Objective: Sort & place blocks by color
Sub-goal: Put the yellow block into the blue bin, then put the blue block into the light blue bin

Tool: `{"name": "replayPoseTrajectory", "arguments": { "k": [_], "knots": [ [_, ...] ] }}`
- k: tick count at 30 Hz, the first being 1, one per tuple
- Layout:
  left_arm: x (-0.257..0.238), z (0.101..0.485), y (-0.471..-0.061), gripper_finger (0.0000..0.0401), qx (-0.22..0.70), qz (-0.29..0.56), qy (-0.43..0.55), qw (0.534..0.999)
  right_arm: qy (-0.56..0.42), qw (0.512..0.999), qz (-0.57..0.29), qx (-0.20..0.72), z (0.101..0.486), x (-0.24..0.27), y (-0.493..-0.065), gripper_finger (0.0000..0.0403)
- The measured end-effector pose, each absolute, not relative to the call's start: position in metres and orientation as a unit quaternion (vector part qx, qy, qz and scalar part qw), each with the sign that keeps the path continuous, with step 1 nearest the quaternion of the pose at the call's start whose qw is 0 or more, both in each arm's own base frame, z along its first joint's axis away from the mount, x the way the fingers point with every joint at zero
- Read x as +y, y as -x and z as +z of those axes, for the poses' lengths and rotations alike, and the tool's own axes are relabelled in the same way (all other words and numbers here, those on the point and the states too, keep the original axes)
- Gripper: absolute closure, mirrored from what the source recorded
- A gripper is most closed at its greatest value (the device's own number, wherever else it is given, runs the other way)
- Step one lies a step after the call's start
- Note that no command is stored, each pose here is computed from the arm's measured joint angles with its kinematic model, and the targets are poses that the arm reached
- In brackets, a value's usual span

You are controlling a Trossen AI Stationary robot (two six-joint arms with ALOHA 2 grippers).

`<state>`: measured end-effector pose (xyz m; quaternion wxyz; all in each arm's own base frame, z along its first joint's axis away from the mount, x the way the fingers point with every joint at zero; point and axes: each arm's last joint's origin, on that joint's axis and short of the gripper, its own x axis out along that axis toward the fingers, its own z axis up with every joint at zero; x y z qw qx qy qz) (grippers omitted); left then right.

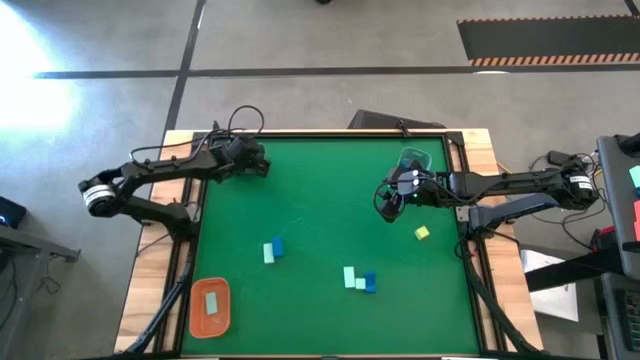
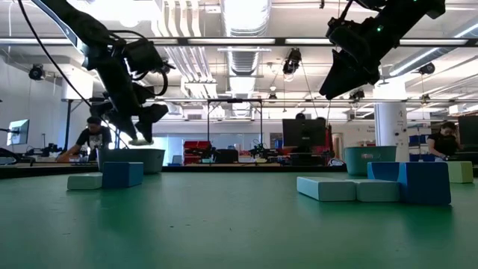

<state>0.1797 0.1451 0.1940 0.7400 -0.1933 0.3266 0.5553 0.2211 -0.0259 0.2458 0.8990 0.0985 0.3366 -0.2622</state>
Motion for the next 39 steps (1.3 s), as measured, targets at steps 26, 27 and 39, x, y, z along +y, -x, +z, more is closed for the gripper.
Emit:
{"name": "replayPoseTrajectory", "arguments": {
  "k": [26, 27, 39],
  "knots": [
    [0.064, 0.248, -0.208, 0.0168, 0.209, 0.374, 0.168, 0.888, -0.214, 0.892, -0.152, 0.369, 0.232, 0.021, -0.218, 0.0218],
    [0.058, 0.251, -0.210, 0.0168, 0.200, 0.360, 0.166, 0.896, -0.212, 0.892, -0.137, 0.374, 0.231, 0.026, -0.218, 0.0218],
    [0.023, 0.265, -0.224, 0.0168, 0.139, 0.270, 0.146, 0.942, -0.111, 0.895, -0.002, 0.432, 0.225, 0.070, -0.229, 0.0218]
  ]
}}
